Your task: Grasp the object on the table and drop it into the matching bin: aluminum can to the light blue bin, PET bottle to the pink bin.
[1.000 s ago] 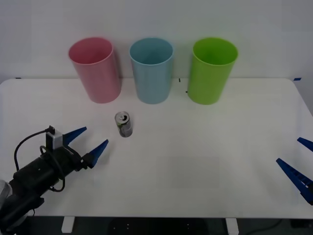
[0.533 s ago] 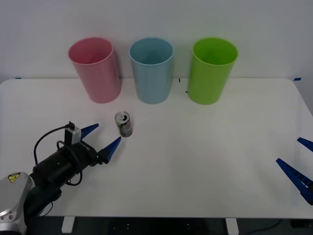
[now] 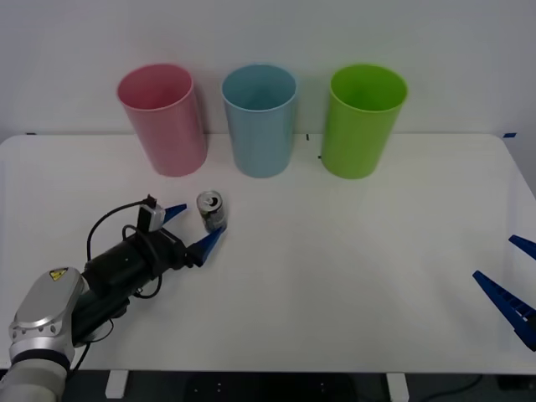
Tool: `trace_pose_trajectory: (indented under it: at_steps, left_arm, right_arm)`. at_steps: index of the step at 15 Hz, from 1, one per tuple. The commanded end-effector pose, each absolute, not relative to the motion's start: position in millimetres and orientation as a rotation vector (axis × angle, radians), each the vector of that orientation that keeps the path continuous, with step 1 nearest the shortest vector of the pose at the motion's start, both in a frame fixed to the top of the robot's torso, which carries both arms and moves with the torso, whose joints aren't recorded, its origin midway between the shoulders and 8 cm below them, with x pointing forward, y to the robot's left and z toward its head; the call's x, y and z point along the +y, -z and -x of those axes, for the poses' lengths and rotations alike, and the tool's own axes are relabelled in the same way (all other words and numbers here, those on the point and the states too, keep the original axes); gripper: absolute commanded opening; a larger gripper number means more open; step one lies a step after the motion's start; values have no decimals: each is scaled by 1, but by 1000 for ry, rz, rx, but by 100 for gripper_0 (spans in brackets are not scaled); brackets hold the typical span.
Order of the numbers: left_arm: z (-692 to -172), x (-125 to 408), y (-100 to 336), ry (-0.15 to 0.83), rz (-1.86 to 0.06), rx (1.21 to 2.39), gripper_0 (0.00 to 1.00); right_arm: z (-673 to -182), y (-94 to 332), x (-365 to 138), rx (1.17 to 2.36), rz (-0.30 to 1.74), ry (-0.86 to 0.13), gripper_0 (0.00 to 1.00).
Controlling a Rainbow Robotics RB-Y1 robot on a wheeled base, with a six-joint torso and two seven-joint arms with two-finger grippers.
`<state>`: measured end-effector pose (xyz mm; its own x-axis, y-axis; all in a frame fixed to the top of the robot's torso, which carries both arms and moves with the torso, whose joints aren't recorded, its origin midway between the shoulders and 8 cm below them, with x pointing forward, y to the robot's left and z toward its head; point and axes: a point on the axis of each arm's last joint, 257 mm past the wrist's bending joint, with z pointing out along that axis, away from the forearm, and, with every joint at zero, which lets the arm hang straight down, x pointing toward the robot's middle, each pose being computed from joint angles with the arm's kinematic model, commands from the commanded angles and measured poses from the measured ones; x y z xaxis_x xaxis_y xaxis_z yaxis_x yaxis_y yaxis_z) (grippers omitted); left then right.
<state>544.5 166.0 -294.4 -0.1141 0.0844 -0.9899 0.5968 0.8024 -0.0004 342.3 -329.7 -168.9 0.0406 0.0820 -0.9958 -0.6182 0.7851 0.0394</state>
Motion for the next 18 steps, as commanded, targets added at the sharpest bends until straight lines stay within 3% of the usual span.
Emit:
trace_pose_trajectory:
  at_steps: [1,16,17,18]
  left_arm:
    - [-558,158,296,469,-555,1661,100]
    - [-575,134,303,434,-532,1675,100]
    - [-575,133,303,434,-534,1674,55]
    - [-575,134,302,433,-533,1673,22]
  right_arm:
    - [-342,169,-330,1441,465,-567,100]
    - [-342,169,-330,1441,465,-567,100]
    - [-342,169,-330,1441,465,-567,100]
    - [-342,169,-330,1441,465,-567,100]
